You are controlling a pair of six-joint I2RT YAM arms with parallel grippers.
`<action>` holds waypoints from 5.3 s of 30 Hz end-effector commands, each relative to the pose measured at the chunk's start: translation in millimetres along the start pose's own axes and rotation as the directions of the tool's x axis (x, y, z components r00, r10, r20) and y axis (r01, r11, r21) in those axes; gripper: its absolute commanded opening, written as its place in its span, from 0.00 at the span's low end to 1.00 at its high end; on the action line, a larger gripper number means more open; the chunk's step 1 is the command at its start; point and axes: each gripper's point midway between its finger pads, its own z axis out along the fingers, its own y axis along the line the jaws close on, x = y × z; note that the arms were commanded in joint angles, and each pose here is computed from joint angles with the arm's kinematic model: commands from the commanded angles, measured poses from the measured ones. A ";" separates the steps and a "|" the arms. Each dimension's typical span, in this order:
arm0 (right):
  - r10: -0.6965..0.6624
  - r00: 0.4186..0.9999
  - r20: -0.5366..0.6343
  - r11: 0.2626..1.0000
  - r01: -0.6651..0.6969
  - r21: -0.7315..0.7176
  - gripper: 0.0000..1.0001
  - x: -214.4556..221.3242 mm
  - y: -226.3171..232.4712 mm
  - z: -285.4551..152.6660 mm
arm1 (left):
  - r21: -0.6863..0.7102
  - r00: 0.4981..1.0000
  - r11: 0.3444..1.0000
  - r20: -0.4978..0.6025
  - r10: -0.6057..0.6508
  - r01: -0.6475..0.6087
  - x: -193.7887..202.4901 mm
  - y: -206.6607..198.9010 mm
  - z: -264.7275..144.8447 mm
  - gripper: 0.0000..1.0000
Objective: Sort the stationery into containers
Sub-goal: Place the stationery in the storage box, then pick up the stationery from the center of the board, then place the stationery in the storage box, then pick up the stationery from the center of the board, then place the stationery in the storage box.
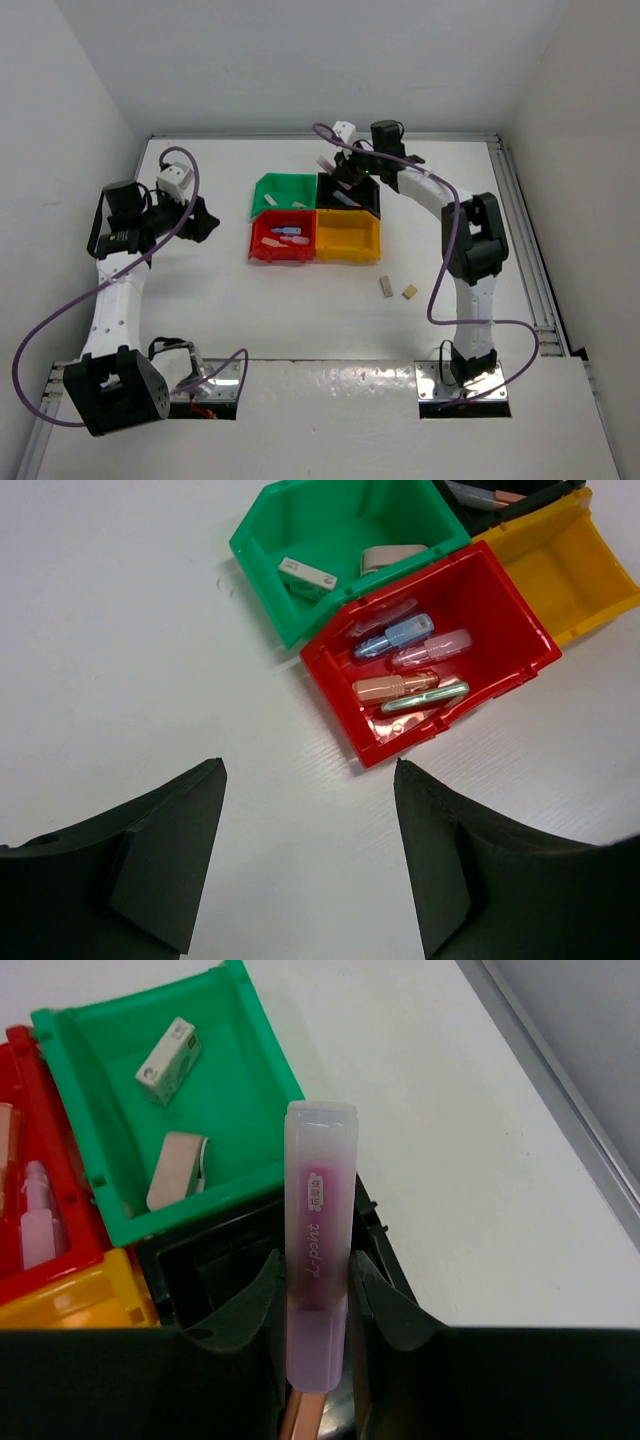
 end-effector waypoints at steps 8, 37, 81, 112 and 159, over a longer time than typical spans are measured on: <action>0.038 0.997 0.072 0.999 -0.038 -0.005 0.66 -54.8 9.4 -43.8 | -0.036 0.998 0.998 0.028 0.048 -0.047 -22.2 7.4 -7.4 0.76; 0.673 0.643 -0.366 0.734 -0.522 0.434 0.49 182.9 192.0 -176.3 | -0.212 1.000 0.977 -0.011 -0.023 0.020 -18.6 14.7 -36.8 1.00; 0.436 0.886 -0.158 0.885 -0.390 0.253 0.64 0.7 121.3 -146.5 | -0.275 1.000 0.961 0.031 -0.003 0.012 -27.8 20.0 -46.1 1.00; 0.375 0.759 -0.532 0.924 -0.265 0.274 0.59 202.9 184.3 -207.3 | -0.257 0.999 0.965 0.004 -0.046 0.045 -8.2 16.2 -40.3 1.00; 0.384 0.885 -0.264 0.923 -0.357 0.145 0.37 11.1 116.3 -67.8 | -0.241 0.998 0.969 0.004 -0.059 0.058 -12.1 18.8 -34.9 1.00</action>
